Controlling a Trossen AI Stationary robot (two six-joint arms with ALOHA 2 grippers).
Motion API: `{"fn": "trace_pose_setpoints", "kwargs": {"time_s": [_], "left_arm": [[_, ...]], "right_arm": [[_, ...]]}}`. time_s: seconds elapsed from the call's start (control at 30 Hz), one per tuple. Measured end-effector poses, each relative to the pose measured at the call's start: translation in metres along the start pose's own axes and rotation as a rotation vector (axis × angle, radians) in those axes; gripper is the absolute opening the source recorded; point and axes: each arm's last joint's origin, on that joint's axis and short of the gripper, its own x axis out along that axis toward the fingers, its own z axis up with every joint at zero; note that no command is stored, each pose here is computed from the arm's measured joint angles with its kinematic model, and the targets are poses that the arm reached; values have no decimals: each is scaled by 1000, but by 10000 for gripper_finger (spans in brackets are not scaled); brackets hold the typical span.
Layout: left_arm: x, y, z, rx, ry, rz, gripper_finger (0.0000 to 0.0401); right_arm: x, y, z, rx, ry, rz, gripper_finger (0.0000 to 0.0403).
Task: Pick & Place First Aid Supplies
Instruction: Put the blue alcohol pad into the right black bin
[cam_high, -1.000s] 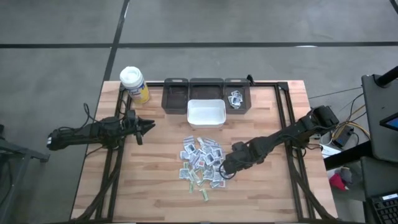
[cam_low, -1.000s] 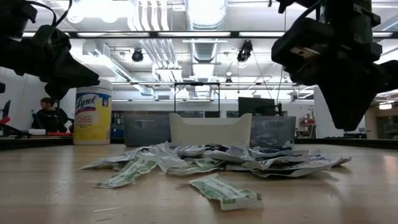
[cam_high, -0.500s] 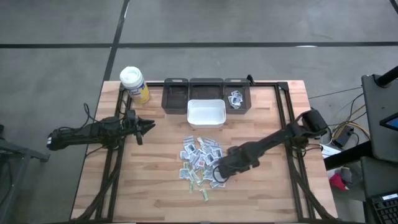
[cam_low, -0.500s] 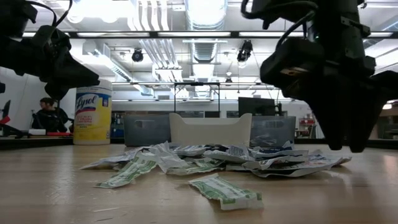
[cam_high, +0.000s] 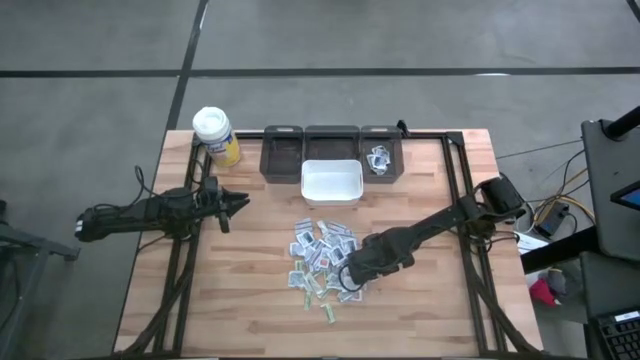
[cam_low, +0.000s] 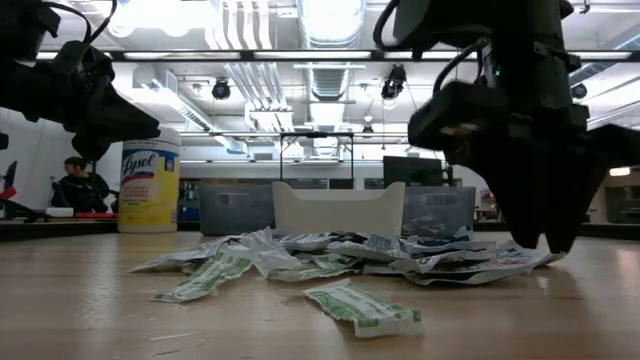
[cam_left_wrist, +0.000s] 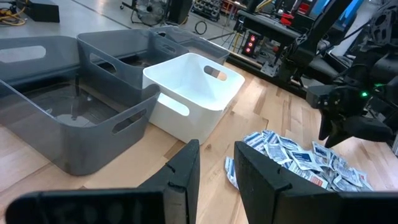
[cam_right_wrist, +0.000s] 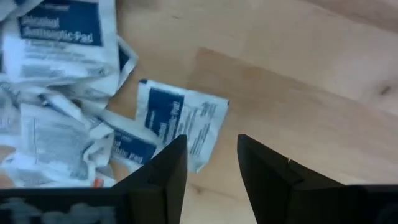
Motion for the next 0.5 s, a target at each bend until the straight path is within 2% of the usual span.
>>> {"fn": "trace_pose_setpoints", "kwargs": {"time_s": [0.33, 0.5], "left_arm": [[0, 0, 0, 0, 0, 0, 94], [0, 0, 0, 0, -1, 0, 94]], "right_arm": [[14, 1, 7, -17, 53, -24, 137], [13, 2, 6, -26, 54, -23, 109]]}}
